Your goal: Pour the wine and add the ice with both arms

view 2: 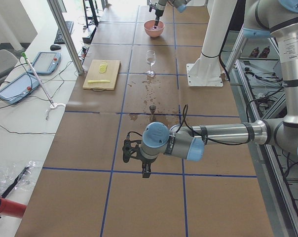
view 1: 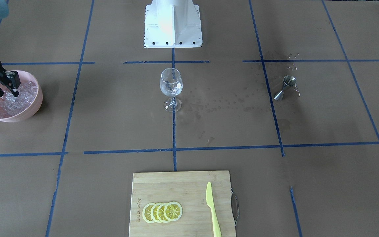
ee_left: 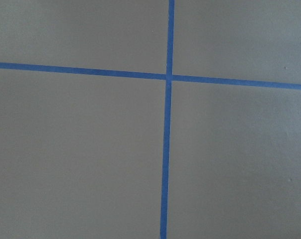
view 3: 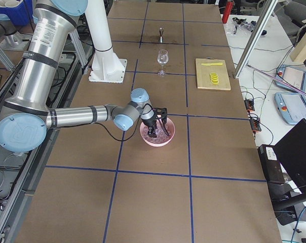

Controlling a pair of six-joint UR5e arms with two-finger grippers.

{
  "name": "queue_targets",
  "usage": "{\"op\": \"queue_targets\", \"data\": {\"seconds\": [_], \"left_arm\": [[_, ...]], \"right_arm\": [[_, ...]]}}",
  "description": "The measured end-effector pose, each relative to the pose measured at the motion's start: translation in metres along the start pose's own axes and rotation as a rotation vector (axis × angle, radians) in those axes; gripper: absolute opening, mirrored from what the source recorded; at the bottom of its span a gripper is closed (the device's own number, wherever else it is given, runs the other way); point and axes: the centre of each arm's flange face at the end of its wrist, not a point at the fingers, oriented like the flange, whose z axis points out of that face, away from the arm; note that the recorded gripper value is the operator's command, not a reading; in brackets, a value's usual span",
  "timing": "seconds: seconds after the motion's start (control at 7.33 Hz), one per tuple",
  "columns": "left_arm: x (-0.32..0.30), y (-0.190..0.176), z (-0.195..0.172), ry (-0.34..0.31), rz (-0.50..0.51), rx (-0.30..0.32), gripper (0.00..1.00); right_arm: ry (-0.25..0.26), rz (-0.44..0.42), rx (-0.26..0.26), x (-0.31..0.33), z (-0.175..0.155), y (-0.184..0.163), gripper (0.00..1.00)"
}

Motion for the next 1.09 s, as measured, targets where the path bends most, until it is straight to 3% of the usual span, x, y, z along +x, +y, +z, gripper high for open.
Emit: {"op": "queue_targets", "data": {"seconds": [0.14,0.68,1.09], "left_arm": [[0.000,0.000,0.000,0.000,0.000,0.000,1.00],[-0.001,0.001,0.000,-0.002,-0.002,0.000,1.00],[-0.001,0.001,0.000,-0.002,-0.002,0.001,1.00]], "right_arm": [[0.001,-0.005,0.001,-0.001,0.000,0.001,0.00],[-0.042,-0.029,0.023,-0.020,-0.017,-0.004,0.00],[-0.123,-0.043,0.031,-0.076,-0.078,-0.025,0.00]]}}
